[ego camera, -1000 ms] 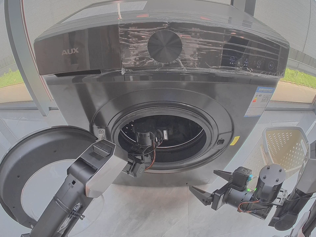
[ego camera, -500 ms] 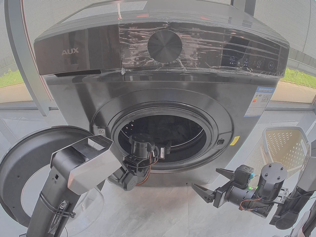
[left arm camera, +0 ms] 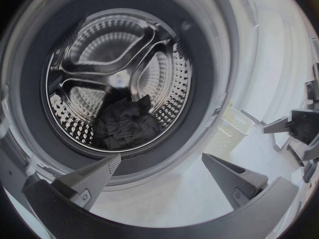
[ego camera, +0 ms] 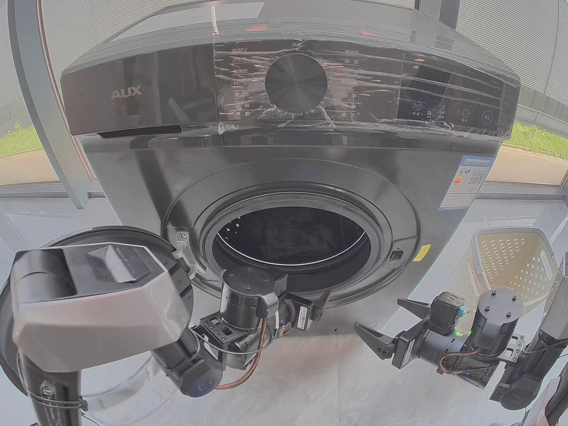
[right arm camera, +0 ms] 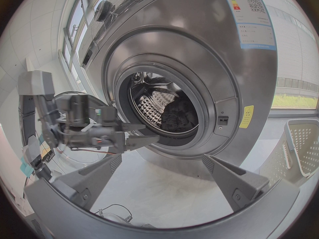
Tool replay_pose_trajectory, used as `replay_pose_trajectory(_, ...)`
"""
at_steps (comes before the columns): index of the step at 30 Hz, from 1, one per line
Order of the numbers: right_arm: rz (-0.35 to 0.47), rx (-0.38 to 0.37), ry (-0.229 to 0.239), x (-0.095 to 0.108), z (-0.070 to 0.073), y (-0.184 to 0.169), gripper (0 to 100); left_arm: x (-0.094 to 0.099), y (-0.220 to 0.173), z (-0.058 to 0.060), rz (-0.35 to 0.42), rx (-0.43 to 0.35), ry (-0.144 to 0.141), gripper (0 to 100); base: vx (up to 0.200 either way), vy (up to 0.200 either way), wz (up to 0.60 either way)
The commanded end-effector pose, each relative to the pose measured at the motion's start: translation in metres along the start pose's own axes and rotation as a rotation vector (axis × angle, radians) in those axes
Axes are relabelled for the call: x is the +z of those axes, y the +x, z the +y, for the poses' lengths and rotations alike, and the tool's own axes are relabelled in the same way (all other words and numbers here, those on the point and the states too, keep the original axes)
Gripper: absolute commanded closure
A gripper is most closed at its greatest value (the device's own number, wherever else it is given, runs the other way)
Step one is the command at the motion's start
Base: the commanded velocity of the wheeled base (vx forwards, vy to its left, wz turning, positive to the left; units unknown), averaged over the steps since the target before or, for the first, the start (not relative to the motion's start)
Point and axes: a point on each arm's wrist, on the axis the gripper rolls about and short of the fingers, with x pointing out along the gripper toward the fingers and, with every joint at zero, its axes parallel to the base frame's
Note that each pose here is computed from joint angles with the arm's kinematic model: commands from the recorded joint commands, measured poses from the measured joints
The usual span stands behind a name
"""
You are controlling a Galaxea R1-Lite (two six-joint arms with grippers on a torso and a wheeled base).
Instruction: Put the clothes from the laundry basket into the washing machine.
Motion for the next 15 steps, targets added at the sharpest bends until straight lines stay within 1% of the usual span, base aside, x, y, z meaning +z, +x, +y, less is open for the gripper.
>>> replay_pose_trajectory(1, -0.010, 0.000, 0.003, 0.003, -0.001, -0.006, 0, 0.031, -0.046, -0.018, -0.083, -0.077, -0.011, 0, 0.000, 0.000, 0.00)
replay_pose_trajectory(3, -0.016, 0.001, 0.002, 0.004, -0.001, -0.007, 0, 0.035, -0.050, -0.019, -0.096, -0.086, -0.016, 0, 0.000, 0.000, 0.00)
replay_pose_trajectory(4, -0.031, 0.004, 0.004, 0.007, 0.000, -0.009, 0, 0.040, -0.057, -0.021, -0.118, -0.097, -0.022, 0, 0.000, 0.000, 0.00)
replay_pose_trajectory(7, -0.049, 0.008, 0.005, 0.011, 0.000, -0.017, 0, 0.048, -0.072, -0.025, -0.149, -0.122, -0.030, 0, 0.000, 0.000, 0.00)
replay_pose_trajectory(12, -0.080, 0.019, 0.006, 0.016, 0.000, -0.033, 0, 0.056, -0.100, -0.029, -0.176, -0.168, -0.078, 0, 0.000, 0.000, 0.00)
replay_pose_trajectory(15, -0.083, 0.015, 0.008, 0.017, -0.002, -0.040, 0, 0.060, -0.114, -0.031, -0.190, -0.191, -0.083, 0, 0.000, 0.000, 0.00)
